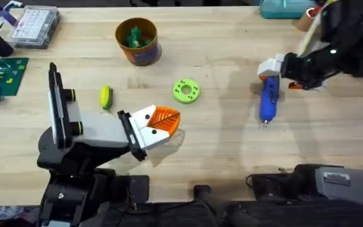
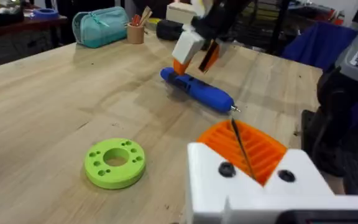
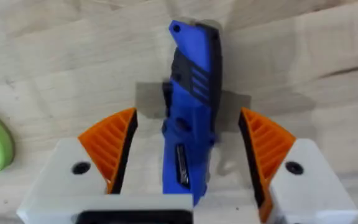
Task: Pick up the gripper from the table and insert it into the empty holder that is missing its gripper. Then pick up a screw, insert it into the mounting hole, and use the screwdriver to tighten it. Finally, clean up the table by picking up the vegetable and placing it into the bucket.
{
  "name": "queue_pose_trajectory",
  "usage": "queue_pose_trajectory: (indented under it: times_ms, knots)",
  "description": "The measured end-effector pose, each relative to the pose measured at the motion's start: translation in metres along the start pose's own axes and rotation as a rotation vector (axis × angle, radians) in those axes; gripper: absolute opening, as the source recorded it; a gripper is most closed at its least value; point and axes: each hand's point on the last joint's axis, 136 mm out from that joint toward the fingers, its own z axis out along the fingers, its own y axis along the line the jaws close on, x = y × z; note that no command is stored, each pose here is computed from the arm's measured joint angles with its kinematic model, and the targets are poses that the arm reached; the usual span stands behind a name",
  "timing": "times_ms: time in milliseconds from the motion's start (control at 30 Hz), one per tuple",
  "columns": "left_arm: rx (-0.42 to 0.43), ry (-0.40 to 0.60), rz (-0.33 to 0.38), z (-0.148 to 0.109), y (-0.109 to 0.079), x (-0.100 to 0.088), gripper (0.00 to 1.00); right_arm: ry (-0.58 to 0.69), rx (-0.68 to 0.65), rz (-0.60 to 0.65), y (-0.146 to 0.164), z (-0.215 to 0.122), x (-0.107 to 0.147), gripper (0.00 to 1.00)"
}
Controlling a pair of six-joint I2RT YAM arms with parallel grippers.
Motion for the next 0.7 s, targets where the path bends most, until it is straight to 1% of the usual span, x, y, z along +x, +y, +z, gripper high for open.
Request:
queue_pose_trajectory:
  times_ms: [133,233,367,467,700]
  knots:
    - [0.000,0.000,0.000,0.000,0.000,0.000,0.015,0.085,0.019,-0.018,-0.004,0.029,0.006,0.976]
    - [0.000,0.000,0.000,0.000,0.000,0.000,0.015,0.137,0.034,-0.025,-0.005,0.044,0.006,0.976]
    - [0.000,0.000,0.000,0.000,0.000,0.000,0.015,0.135,0.060,-0.042,-0.005,0.047,-0.007,0.976]
    - [0.000,0.000,0.000,0.000,0.000,0.000,0.015,0.153,0.084,-0.051,-0.008,0.050,-0.006,0.976]
    - [0.000,0.000,0.000,0.000,0.000,0.000,0.015,0.154,0.094,-0.060,-0.009,0.050,-0.006,0.976]
